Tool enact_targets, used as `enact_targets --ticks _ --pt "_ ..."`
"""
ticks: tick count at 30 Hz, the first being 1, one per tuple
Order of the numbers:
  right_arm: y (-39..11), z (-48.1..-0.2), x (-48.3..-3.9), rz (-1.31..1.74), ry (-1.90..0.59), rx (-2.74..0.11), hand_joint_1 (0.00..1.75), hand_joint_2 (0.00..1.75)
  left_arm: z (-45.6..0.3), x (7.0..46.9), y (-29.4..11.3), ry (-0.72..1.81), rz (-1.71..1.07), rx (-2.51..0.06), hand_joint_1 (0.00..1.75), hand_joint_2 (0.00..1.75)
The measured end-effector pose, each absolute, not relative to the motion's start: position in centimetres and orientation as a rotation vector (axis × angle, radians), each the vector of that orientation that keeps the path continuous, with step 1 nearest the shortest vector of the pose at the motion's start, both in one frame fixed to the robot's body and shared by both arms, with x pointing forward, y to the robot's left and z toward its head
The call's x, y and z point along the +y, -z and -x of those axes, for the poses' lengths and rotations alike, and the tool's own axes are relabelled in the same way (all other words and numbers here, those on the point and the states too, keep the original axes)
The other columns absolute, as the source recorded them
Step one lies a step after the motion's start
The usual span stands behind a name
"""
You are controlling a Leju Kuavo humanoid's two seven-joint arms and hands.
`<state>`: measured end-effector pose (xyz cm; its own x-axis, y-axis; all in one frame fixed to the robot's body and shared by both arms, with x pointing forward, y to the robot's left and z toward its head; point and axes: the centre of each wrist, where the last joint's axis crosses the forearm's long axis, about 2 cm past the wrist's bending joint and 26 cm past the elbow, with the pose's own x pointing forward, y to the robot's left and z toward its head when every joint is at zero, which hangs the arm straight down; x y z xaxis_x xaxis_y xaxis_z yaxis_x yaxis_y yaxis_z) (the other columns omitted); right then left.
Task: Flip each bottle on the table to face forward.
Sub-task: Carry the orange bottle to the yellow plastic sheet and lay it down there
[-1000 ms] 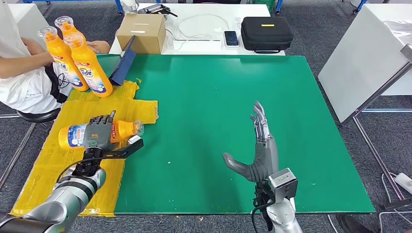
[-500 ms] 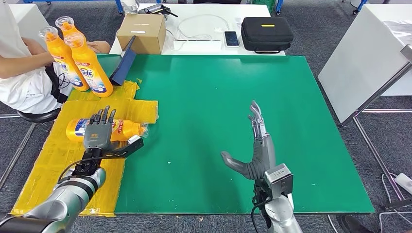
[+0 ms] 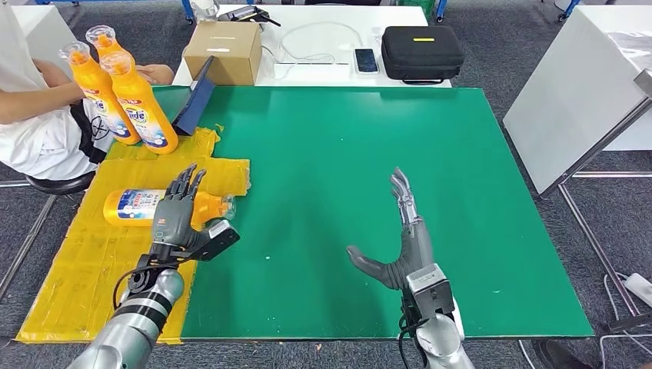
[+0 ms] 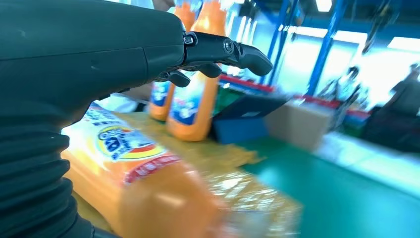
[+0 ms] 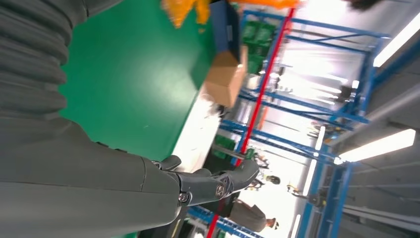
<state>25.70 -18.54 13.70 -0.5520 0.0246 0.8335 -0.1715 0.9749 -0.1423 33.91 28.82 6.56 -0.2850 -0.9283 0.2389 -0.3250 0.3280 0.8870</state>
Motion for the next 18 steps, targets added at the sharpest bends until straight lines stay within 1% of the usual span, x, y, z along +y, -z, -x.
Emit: enact_targets --ticks 11,18 --pt "-12.1 -24.2 -19.5 -0.009 -0.268 -2.089 0.0 1.75 -29.6 25.2 -8.7 0.766 -1.161 -1.993 0.0 1.75" --pt "-11.4 -23.6 -19.9 0.027 -0.266 -2.067 0.0 1.75 -28.0 24.5 -10.2 0.666 -1.194 -2.048 0.0 1.75"
